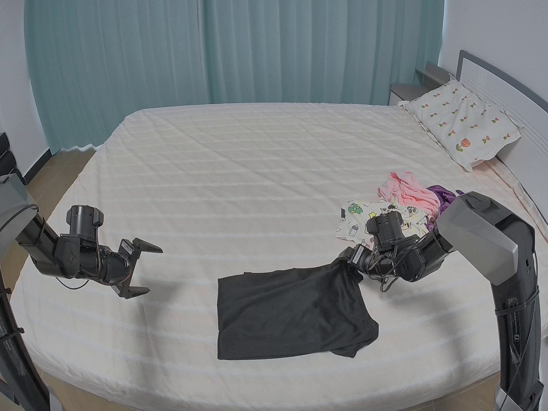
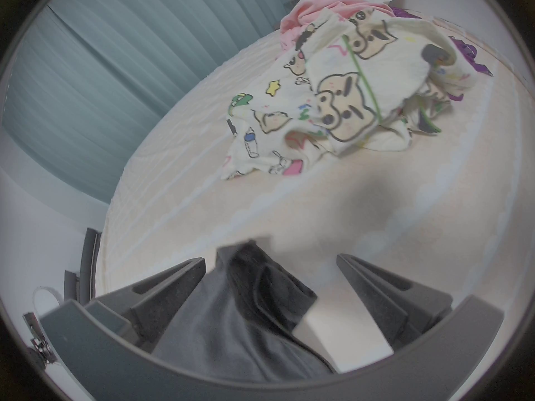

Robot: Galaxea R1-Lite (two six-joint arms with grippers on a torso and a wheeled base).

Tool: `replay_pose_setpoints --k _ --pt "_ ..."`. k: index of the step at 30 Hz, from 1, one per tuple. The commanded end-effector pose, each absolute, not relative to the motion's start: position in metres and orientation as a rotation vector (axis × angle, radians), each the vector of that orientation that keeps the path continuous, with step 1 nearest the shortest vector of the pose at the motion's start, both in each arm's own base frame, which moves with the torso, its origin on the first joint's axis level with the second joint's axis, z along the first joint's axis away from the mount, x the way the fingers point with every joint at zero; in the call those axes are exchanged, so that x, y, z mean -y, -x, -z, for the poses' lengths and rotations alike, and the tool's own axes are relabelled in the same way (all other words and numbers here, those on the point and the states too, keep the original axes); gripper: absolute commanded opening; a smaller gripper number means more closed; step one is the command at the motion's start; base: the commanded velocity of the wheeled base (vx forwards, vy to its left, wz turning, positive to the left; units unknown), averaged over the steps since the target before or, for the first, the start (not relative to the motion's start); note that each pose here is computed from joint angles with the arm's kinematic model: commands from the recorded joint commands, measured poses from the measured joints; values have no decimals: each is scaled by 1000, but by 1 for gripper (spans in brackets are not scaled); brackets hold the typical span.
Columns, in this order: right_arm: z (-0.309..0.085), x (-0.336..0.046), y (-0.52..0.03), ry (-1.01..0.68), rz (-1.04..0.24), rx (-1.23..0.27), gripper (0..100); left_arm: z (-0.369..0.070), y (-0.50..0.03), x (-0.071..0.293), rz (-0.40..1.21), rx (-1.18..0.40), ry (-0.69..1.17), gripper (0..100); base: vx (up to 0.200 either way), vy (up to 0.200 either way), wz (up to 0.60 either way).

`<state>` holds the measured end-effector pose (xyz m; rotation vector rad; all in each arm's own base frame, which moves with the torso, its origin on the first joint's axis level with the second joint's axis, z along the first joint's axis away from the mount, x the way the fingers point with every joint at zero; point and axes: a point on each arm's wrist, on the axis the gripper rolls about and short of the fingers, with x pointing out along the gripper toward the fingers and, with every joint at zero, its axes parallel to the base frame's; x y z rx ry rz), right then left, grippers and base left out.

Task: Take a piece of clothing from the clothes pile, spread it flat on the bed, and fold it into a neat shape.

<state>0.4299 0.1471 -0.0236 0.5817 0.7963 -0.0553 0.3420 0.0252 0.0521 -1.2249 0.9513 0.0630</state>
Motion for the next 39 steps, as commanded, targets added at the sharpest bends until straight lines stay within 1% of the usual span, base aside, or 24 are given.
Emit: replay_pose_setpoints --k 1,4,7,10,15,19,20,29,39 --pt "2 -126 -403 -526 30 -832 100 -52 -342 -25 -63 -951 1224 100 0 0 0" --pt "1 -117 -377 -483 -14 -875 100 -52 -342 -25 -63 -951 1226 100 0 0 0" --pt "2 -115 -349 -459 -107 -900 100 -52 -342 -25 -63 -951 1226 100 0 0 0" --pt "12 -117 -325 -393 -157 -929 100 -52 -342 -26 -65 -951 1226 100 0 0 0" --pt "22 -123 -303 -358 -183 -980 100 -52 -342 -26 -65 -951 1226 100 0 0 0" --pt "25 -125 -297 -345 -187 -1004 100 -52 -342 -26 -65 -951 1226 100 0 0 0" --pt "26 -124 -295 -340 -185 -1012 0 -52 -342 -26 -65 -951 1226 100 0 0 0" --pt "29 -119 -281 -271 -197 -1054 0 -52 -342 -26 -65 -951 1226 100 0 0 0" --pt "29 -114 -270 -254 -195 -1074 0 -52 -342 -26 -65 -951 1226 100 0 0 0"
